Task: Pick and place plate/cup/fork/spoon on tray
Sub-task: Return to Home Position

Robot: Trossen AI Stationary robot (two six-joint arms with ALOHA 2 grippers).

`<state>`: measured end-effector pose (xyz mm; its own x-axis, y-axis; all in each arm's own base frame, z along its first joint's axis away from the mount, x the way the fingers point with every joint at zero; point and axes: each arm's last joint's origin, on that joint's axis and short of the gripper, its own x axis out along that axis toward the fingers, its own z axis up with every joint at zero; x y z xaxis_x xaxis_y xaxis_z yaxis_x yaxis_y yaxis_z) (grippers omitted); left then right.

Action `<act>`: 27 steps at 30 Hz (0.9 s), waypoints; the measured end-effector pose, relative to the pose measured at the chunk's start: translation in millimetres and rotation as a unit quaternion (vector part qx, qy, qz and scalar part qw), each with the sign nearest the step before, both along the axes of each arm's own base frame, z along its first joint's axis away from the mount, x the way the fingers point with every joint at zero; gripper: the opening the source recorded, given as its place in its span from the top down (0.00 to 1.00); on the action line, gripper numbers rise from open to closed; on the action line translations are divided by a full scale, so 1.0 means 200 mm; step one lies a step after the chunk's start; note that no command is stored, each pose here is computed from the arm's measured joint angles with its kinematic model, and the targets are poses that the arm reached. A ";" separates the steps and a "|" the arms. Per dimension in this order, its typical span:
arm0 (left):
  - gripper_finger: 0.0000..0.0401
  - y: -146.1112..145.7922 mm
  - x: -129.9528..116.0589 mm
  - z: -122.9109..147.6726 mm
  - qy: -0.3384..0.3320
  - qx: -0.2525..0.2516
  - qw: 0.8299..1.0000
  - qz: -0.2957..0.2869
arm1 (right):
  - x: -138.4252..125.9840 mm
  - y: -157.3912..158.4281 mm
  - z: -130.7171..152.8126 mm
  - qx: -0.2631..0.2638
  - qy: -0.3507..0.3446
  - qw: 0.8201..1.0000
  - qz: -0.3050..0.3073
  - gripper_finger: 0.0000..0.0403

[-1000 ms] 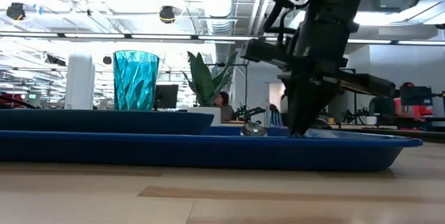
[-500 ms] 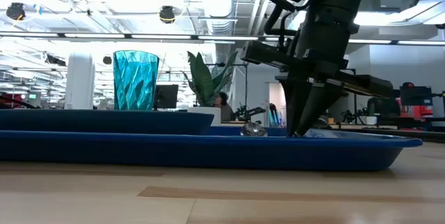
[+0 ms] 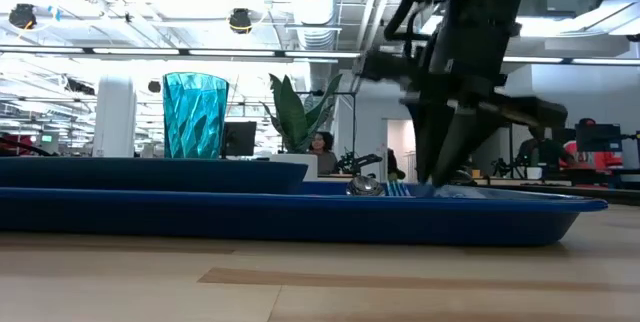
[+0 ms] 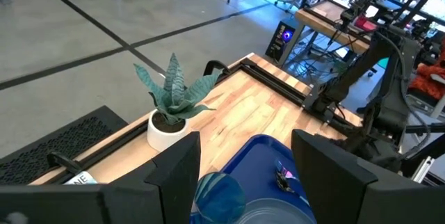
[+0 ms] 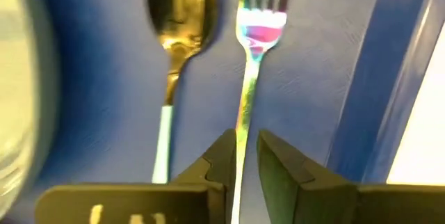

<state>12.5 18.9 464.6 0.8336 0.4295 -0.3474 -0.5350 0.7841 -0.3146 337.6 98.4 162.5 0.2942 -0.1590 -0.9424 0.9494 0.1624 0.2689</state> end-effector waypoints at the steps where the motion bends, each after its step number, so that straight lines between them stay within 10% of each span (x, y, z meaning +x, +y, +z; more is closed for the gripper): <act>1: 0.47 0.00 0.00 0.00 0.000 0.000 1.000 0.000 | -0.01 0.00 0.03 0.000 -0.006 1.000 0.007 0.80; 11: 0.47 0.00 0.00 0.01 -0.006 -0.007 1.000 -0.005 | -0.15 -0.12 0.55 -0.059 -0.155 0.967 0.191 0.80; 21: 0.47 -0.03 0.01 -0.01 0.029 -0.068 0.991 -0.108 | -0.54 -0.25 1.11 -0.304 -0.314 0.792 0.425 0.81; 27: 0.47 -0.09 0.08 -0.08 0.069 -0.063 0.983 -0.157 | -0.70 -0.30 1.23 -0.338 -0.360 0.772 0.400 0.81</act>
